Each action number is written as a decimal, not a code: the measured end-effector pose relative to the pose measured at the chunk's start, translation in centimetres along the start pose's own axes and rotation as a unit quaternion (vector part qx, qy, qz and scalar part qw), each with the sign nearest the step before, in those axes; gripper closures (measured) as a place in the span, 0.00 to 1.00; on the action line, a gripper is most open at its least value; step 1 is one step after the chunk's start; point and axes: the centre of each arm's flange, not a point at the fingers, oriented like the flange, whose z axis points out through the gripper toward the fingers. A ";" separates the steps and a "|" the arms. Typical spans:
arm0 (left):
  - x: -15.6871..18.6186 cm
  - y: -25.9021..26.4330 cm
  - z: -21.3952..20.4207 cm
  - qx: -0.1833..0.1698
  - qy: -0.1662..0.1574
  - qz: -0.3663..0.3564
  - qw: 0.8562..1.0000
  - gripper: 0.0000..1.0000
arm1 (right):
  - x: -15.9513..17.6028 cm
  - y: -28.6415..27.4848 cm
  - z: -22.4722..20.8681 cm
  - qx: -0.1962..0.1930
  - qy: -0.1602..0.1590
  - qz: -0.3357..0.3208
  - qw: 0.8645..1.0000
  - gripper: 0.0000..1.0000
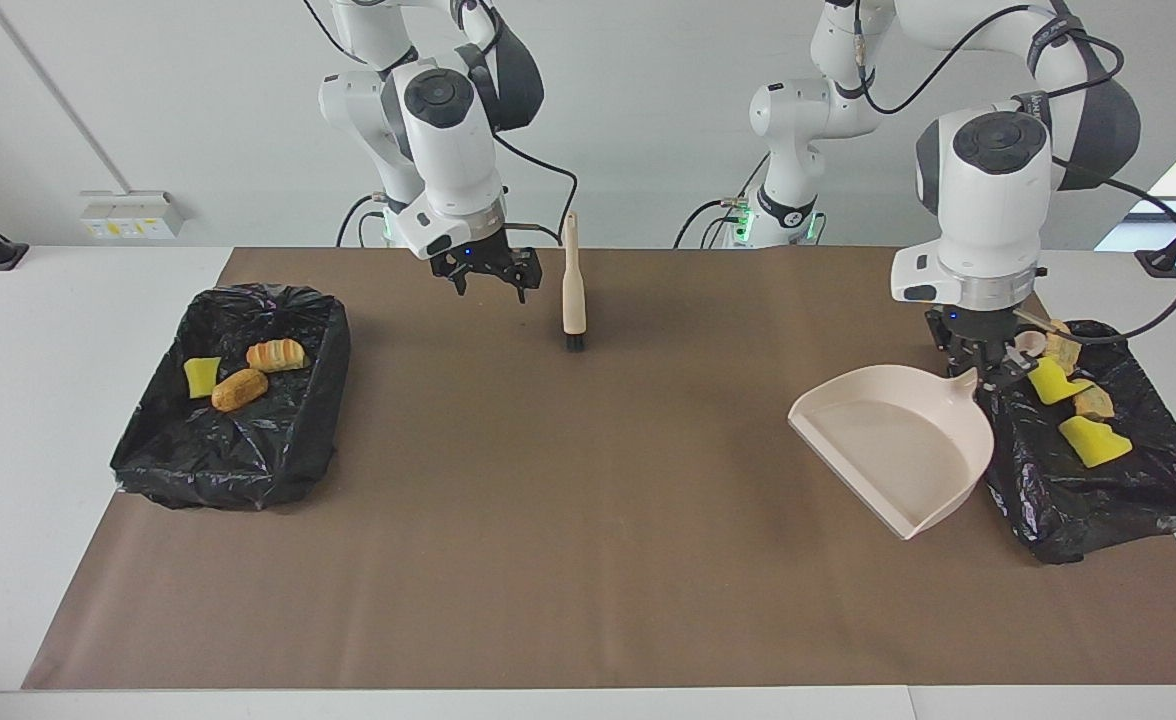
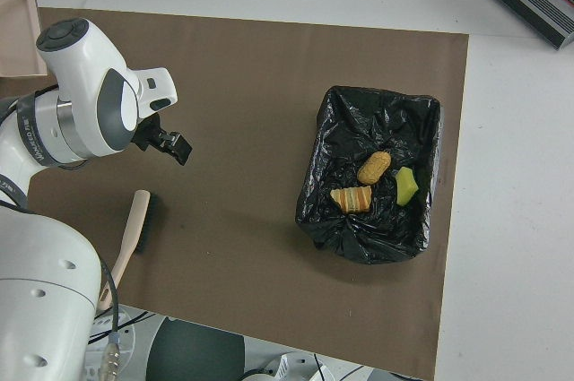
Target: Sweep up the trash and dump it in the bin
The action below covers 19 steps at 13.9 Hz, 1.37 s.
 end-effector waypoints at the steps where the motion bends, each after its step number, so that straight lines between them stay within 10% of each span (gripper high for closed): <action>1: 1.9 1.6 -0.5 -0.020 0.017 -0.036 0.999 0.67 | 0.7 0.7 -1.1 0.001 0.008 0.001 1.000 0.00; 7: 14.4 12.8 -0.5 -0.126 0.046 -0.220 0.966 0.67 | 4.7 8.0 -6.6 0.010 0.040 -0.020 0.999 0.00; 11: 20.8 17.6 0.8 -0.195 0.069 -0.362 0.909 0.67 | 6.4 16.5 -12.4 -0.004 0.047 -0.031 0.998 0.00; 19: 29.6 25.7 2.9 -0.220 0.038 -0.425 0.877 0.67 | 6.4 22.3 -14.6 -0.036 0.029 -0.047 0.998 0.00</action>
